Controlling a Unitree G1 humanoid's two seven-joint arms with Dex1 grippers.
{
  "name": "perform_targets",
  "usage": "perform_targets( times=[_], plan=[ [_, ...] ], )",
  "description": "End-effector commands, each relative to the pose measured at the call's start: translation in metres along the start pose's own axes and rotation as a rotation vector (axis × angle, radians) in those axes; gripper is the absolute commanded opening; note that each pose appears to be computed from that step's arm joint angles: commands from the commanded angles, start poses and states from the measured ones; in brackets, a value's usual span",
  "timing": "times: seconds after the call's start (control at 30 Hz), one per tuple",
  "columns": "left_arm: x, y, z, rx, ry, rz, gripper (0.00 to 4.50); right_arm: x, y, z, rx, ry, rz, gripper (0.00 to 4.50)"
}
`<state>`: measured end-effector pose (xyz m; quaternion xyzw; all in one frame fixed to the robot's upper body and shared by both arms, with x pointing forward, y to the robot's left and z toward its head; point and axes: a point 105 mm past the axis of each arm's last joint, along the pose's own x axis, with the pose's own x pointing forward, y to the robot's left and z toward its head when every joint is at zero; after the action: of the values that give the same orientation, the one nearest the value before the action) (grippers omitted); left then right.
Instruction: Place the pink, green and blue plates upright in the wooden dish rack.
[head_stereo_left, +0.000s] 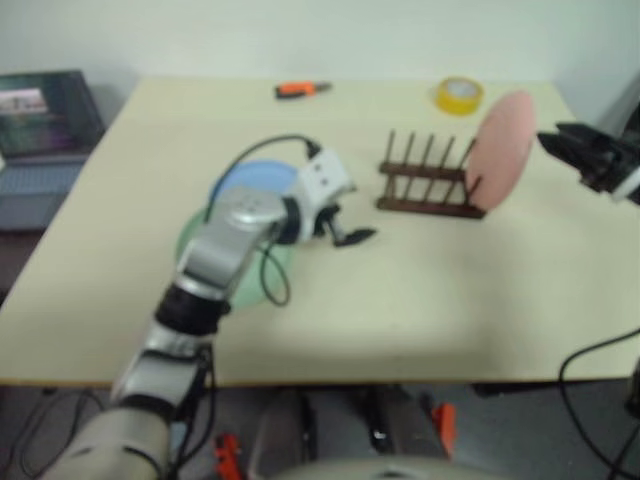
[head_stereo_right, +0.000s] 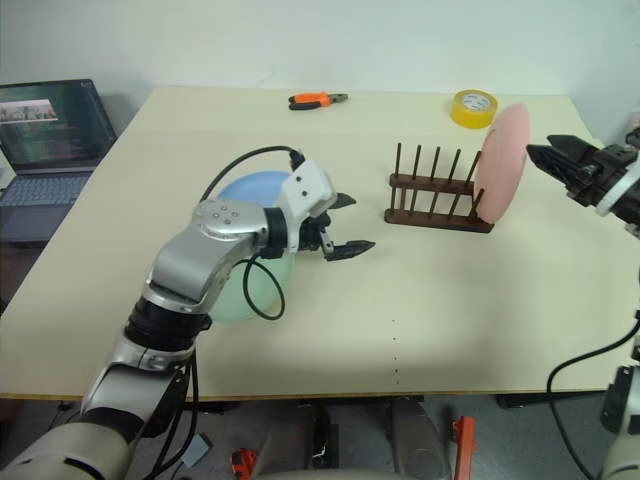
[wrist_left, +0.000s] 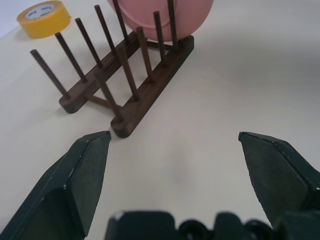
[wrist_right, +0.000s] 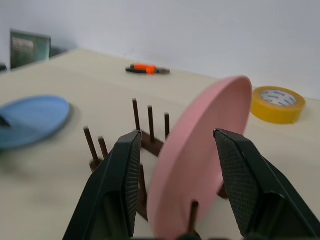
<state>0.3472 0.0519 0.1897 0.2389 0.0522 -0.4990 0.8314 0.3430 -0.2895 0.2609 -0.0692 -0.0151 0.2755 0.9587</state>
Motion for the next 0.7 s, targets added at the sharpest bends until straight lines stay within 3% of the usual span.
perform_targets(
  times=[0.03, 0.2, 0.3, 0.5, 0.7],
  plan=[
    [-0.029, 0.015, 0.028, 0.070, -0.067, 0.060, 4.50, -0.008, 0.023, 0.029, -0.166, 0.013, 0.097, 2.47],
    [-0.090, 0.044, 0.018, 0.117, 0.058, 0.202, 4.50, 0.004, 0.108, 0.012, -0.318, 0.170, 0.431, 2.47],
    [-0.127, 0.053, 0.007, 0.122, 0.140, 0.266, 4.50, 0.019, 0.139, -0.009, -0.342, 0.211, 0.502, 2.47],
    [-0.184, 0.068, -0.039, 0.012, 0.315, 0.397, 4.50, 0.041, 0.174, -0.030, -0.299, 0.211, 0.583, 2.47],
    [-0.203, 0.075, -0.081, -0.165, 0.365, 0.494, 4.50, 0.052, 0.186, -0.040, -0.302, 0.211, 0.608, 2.47]
  ],
)
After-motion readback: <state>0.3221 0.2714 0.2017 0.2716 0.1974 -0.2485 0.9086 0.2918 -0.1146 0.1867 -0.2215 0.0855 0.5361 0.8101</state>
